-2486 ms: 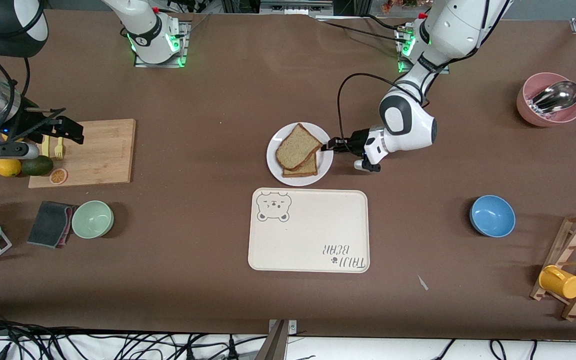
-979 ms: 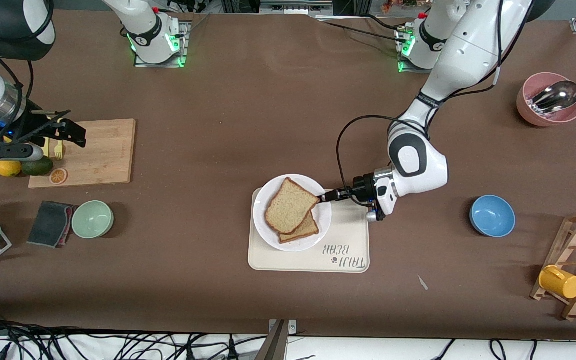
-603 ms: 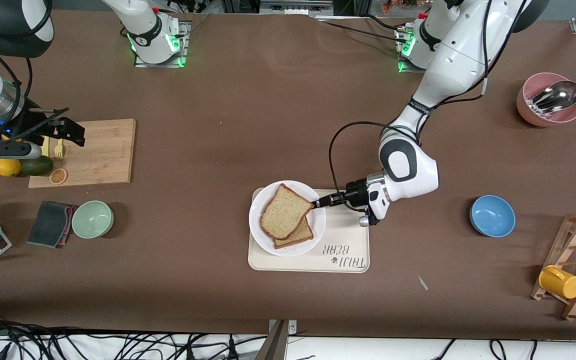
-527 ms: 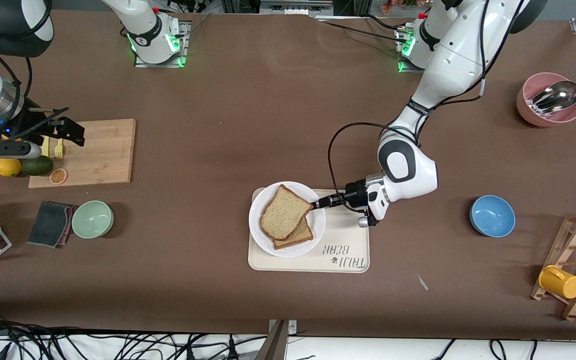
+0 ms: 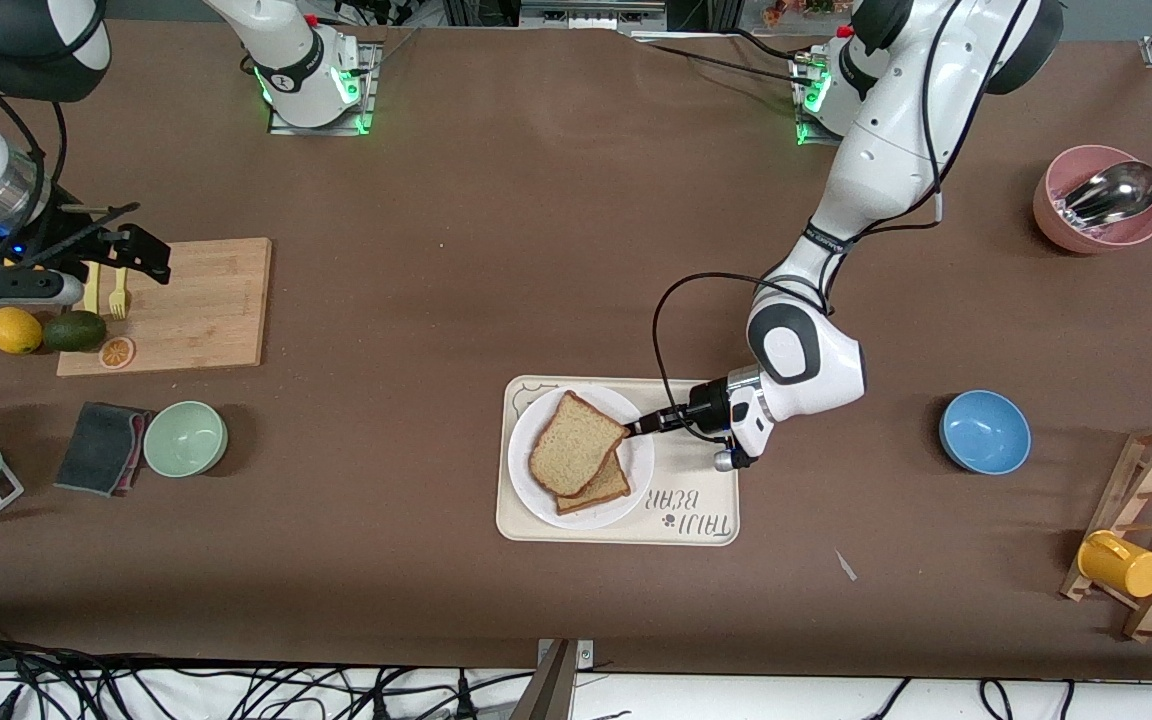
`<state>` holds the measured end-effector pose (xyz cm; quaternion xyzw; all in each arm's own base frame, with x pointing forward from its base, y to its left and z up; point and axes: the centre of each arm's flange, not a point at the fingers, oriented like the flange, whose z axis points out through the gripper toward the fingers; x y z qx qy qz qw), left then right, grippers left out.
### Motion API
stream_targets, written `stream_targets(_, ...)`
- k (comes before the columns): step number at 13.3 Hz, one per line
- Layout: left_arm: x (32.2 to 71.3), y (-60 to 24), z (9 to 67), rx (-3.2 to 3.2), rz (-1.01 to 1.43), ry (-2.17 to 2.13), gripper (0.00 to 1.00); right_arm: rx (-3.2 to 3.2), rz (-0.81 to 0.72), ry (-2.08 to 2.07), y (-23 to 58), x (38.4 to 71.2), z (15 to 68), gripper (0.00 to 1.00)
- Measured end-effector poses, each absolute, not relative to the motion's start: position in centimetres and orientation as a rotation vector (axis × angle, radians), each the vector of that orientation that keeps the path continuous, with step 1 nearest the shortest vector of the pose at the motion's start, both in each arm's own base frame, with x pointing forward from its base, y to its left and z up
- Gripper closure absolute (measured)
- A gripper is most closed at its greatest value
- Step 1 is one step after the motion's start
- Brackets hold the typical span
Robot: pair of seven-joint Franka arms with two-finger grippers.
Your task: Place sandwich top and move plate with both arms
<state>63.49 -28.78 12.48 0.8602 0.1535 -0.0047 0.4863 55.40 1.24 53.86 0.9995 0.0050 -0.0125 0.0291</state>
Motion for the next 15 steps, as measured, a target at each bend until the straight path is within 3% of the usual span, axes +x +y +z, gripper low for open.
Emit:
stream_targets(5,63.7,-28.4,12.5,2.099,-0.004,0.378,0.91,3.092,-0.119,-0.002,1.1,55.2,56.9,0.0)
stream_targets(8,63.7,-27.0,13.3,2.113,0.01,0.39,0.8,3.12,-0.125,-0.007,1.4,55.5,58.5,0.0)
stream_targets(9,63.4,-26.5,13.4,2.118,0.007,0.398,0.71,3.128,-0.128,-0.007,1.5,55.6,58.7,0.0)
stream_targets(13,61.4,-23.6,14.8,2.197,-0.012,0.359,0.62,3.137,-0.139,-0.005,1.7,55.9,58.7,0.0)
stream_targets(15,59.3,-20.9,16.8,2.277,-0.024,0.293,0.41,3.137,-0.143,0.004,2.0,56.0,58.6,0.0)
